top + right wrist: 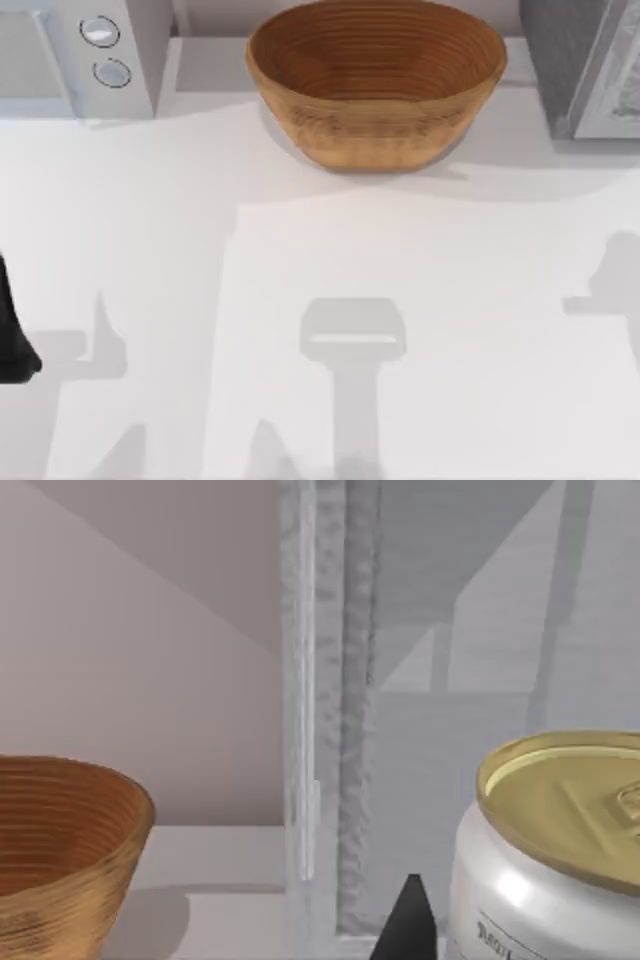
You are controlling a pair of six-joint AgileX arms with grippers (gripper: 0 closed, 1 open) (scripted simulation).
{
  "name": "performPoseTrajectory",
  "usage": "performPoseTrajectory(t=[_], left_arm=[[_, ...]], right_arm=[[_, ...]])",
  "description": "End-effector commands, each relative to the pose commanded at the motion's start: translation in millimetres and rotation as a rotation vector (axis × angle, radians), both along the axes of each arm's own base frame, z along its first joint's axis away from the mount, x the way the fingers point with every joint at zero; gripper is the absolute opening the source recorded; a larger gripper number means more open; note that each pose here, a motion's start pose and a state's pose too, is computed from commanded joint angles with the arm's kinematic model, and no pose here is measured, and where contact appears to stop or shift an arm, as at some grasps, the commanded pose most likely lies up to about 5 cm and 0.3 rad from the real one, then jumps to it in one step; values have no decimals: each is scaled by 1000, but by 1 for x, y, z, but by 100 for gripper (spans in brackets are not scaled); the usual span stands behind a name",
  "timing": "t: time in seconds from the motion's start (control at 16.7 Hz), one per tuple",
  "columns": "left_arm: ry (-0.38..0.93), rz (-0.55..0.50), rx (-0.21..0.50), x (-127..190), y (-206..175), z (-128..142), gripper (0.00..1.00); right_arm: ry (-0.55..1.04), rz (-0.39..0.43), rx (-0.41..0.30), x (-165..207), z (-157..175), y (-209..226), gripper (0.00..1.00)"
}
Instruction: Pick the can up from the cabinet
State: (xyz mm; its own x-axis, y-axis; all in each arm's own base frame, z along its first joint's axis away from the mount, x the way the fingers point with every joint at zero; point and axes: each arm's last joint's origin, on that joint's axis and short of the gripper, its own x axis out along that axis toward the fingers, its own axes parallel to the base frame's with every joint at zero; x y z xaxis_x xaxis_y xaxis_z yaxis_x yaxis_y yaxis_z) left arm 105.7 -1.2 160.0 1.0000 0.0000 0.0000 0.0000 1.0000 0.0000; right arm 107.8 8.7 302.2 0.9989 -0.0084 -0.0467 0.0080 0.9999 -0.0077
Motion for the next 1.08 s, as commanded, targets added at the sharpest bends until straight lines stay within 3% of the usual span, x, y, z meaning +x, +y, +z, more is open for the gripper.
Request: performPoseTrajectory(t=[0.24,0.48,1.08], left_arm=[[0,0,0,0,0,0,100],[0,0,0,0,0,0,100],[0,0,0,0,0,0,100]], right_arm=[[-11,9,4,-3,-81,-5,0],[-36,9,7,-3,-131,-9,0],[-56,23,13,-1,-136,-10,0]])
